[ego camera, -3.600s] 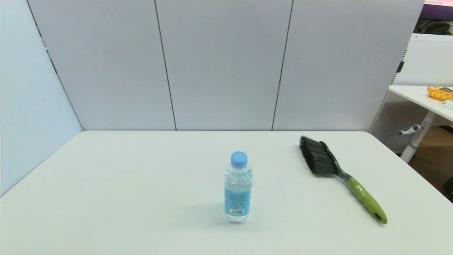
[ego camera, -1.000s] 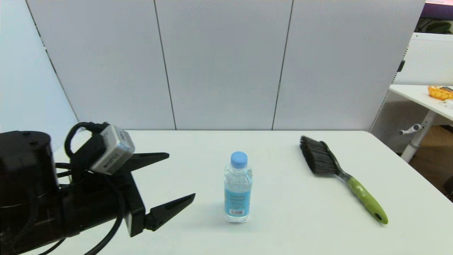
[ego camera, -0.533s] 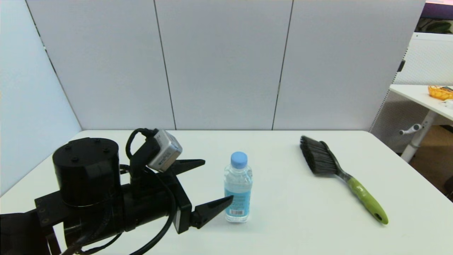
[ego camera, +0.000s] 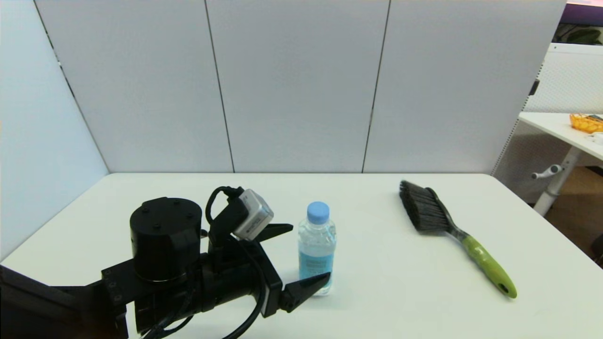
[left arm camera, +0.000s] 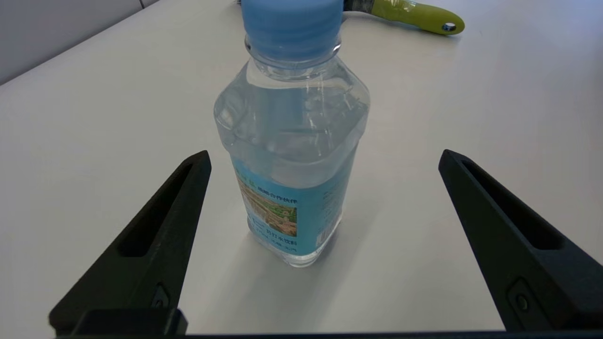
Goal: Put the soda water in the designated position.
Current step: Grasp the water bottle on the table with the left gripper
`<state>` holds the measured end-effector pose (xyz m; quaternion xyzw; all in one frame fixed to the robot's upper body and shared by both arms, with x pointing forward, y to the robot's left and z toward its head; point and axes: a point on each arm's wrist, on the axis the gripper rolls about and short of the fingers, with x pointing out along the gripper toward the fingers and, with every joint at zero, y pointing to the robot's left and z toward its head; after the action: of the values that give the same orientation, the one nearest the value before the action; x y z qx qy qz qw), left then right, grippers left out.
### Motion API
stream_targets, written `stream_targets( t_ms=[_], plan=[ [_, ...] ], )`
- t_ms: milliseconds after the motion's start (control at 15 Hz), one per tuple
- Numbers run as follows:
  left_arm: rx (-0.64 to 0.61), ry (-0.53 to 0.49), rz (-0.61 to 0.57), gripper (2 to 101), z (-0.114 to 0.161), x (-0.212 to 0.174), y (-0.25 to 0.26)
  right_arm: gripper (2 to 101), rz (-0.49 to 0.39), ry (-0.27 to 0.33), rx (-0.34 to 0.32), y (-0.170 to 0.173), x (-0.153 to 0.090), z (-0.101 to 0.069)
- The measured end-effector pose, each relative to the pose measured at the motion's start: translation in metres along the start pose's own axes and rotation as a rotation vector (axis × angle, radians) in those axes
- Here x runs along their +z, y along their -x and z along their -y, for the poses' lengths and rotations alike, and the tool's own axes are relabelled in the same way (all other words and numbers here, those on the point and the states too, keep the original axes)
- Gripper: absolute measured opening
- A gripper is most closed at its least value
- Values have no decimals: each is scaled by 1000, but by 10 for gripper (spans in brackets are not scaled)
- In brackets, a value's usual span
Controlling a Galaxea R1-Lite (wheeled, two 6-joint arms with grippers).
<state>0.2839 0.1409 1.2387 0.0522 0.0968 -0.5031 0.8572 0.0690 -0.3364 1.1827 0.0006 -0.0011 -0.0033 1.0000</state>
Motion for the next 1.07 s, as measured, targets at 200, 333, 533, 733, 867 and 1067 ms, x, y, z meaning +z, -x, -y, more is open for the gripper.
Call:
stream_targets(
  t_ms=[200, 333, 533, 733, 867, 1067],
  plan=[
    [1, -3, 13, 978, -3, -3, -11, 980, -1, 0, 1, 0, 0, 0],
    [2, 9, 20, 978, -5, -4, -18, 979, 0, 0, 1, 0, 0, 0],
    [24, 19, 41, 978, -9, -4, -28, 980, 0, 0, 1, 0, 0, 0],
    [54, 28, 63, 978, -12, -5, -37, 980, -1, 1, 1, 0, 0, 0],
    [56, 32, 68, 978, -14, -8, -42, 980, -2, 0, 1, 0, 0, 0],
    [55, 45, 79, 978, -15, -14, -49, 980, -1, 0, 1, 0, 0, 0]
  ],
)
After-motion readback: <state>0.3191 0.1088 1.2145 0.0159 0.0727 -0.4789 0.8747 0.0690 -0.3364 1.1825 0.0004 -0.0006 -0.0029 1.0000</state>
